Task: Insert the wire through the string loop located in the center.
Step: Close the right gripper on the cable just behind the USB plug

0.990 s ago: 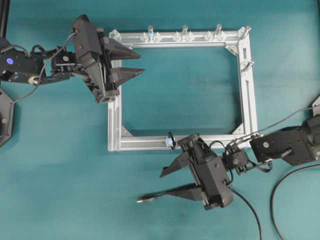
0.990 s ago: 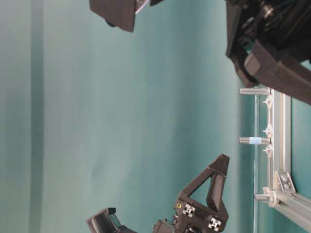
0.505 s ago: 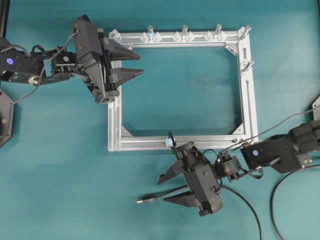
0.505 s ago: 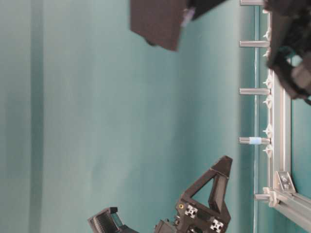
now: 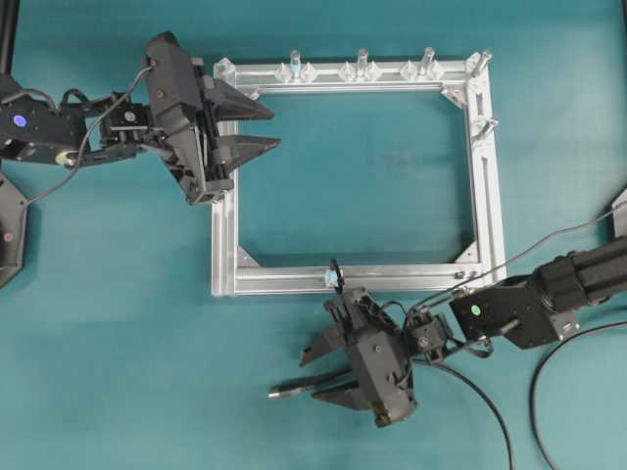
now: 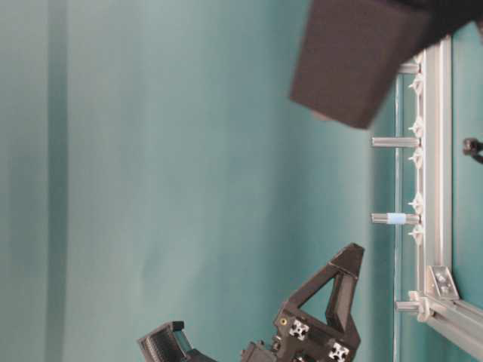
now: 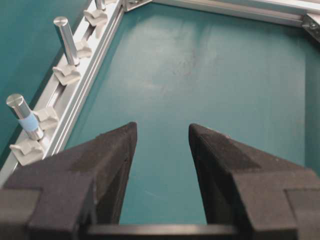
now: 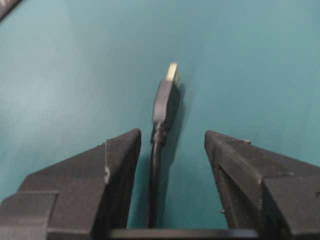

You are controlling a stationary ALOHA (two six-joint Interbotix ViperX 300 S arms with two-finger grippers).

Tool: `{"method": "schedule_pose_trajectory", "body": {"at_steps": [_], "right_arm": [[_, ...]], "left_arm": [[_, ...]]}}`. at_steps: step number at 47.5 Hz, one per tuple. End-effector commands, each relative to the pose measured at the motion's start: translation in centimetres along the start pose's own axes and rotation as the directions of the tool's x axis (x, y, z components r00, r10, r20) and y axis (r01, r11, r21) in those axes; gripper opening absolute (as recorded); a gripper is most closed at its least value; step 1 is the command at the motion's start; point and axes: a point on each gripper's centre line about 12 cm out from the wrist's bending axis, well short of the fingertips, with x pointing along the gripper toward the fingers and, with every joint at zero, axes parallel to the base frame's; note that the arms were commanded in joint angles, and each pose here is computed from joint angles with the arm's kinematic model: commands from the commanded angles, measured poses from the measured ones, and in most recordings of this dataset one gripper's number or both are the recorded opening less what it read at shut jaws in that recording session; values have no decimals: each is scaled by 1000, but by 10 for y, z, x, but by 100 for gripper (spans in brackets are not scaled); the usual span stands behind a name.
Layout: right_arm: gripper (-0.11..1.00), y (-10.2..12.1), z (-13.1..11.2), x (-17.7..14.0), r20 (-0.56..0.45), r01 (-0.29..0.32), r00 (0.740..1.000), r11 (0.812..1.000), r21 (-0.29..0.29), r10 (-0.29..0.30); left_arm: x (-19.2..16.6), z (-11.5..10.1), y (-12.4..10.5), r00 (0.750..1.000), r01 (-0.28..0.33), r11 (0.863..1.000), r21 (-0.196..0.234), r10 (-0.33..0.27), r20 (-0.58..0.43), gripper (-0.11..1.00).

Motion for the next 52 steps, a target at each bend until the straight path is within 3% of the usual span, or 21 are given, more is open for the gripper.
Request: {"method": "schedule_pose_trajectory", "body": {"at_steps": [1,15,32,37,45,52], "right_arm": [[57,3,11,0,13,-6,1000,1000,-6,6],[57,2,-4,0,-94,12,996,1000,-6,-12],[55,5,-7,-1,-114,7,993,1000,-10,-8],[43,7,-7,-1,-113,4,994,1000,-11,-5],[9,9,-6,-1,-110,-1,994,1000,-14,-1],[7,9,-5,-2,-124,1,992,1000,-15,-3]], "left_arm": [[-3,10,-2,999,4,1000,3,-4,32,47],[-4,6,-2,1000,4,1000,1,-4,23,47],[-4,5,-3,1000,7,1000,3,-7,21,47],[-4,5,-3,1000,7,1000,3,-7,20,47],[-4,5,-3,1000,7,1000,3,-7,21,47],[-4,5,-3,1000,8,1000,3,-9,21,47]]}}
